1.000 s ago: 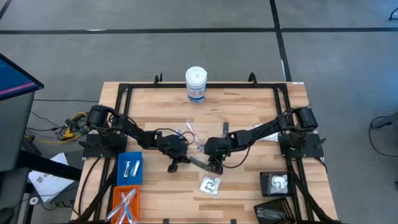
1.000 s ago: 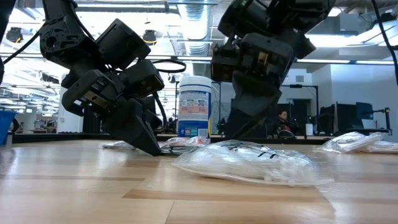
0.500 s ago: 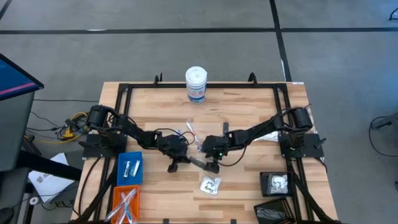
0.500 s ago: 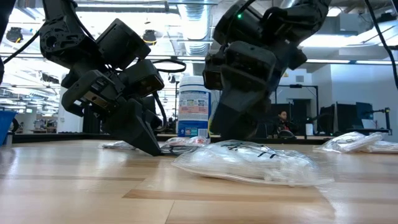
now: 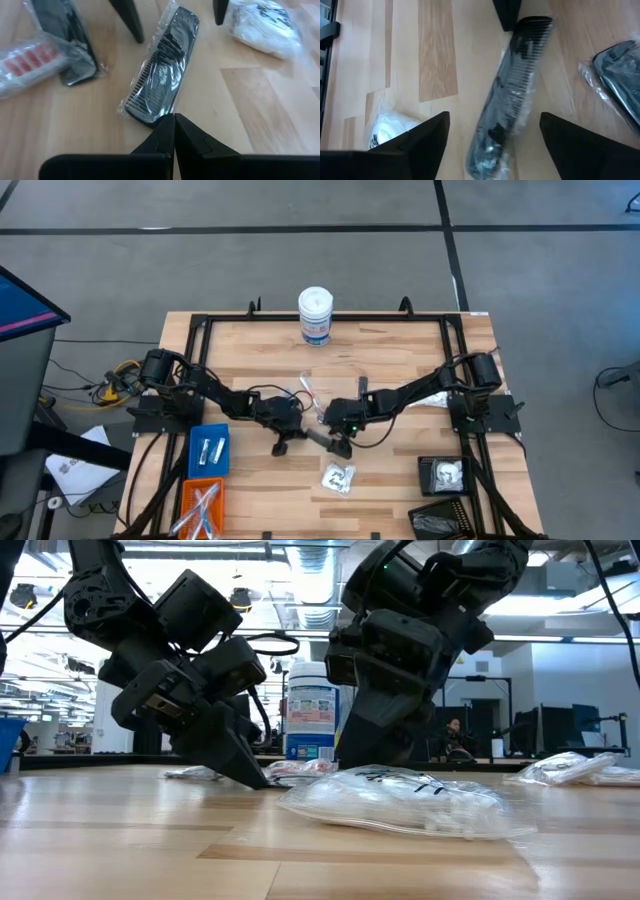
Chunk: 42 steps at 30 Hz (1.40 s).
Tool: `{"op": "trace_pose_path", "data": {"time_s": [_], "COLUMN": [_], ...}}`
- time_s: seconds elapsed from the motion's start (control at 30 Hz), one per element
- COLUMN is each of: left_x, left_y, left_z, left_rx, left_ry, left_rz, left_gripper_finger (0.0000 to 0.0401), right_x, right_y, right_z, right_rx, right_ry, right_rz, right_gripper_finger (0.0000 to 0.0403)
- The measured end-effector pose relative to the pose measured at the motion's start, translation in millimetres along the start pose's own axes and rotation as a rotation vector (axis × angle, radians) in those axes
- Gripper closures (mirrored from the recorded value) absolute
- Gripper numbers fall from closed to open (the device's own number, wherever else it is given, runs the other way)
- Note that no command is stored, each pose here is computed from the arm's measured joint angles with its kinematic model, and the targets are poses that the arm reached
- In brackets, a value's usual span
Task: Pick & Place Travel size toiletries
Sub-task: Put the black comb into the bottom black bin
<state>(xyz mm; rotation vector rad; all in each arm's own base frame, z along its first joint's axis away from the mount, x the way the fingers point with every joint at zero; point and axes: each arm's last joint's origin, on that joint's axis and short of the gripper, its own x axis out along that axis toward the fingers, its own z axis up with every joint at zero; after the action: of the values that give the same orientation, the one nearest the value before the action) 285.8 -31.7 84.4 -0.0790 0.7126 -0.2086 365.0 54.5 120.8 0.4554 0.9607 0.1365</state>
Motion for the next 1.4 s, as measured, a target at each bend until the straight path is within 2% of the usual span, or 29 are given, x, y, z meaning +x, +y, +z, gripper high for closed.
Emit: {"op": "trace_pose_path", "data": {"time_s": [0.17, 0.37, 0.87, 1.17, 1.4], "left_x": [0.1, 0.3, 5.6, 23.7, 29.8], "left_y": [1.2, 2.5, 5.6, 7.7, 8.7], "left_z": [1.0, 2.5, 6.0, 17.7, 17.1], "left_rx": [0.001, 0.002, -0.007, -0.004, -0.019], "left_ry": [-0.011, -0.028, -0.033, -0.057, -0.058], "left_rz": [0.043, 0.086, 0.081, 0.079, 0.082], "left_gripper_finger": [0.0401, 0.0401, 0.0401, 0.0401, 0.0401], "right_x": [0.4, 0.3, -0.1, -0.1, -0.9], "right_y": [1.6, 1.9, 4.9, 3.9, 1.0], "right_z": [-1.1, -1.1, 4.1, 2.1, -3.2], "right_rx": [-0.011, -0.012, -0.041, -0.021, 0.006], "right_ry": [0.006, 0.007, -0.046, -0.027, 0.029], "right_rz": [0.004, 0.007, 0.033, 0.021, -0.023], "right_gripper_finger": [0.0119, 0.0122, 0.0122, 0.0122, 0.0133]}}
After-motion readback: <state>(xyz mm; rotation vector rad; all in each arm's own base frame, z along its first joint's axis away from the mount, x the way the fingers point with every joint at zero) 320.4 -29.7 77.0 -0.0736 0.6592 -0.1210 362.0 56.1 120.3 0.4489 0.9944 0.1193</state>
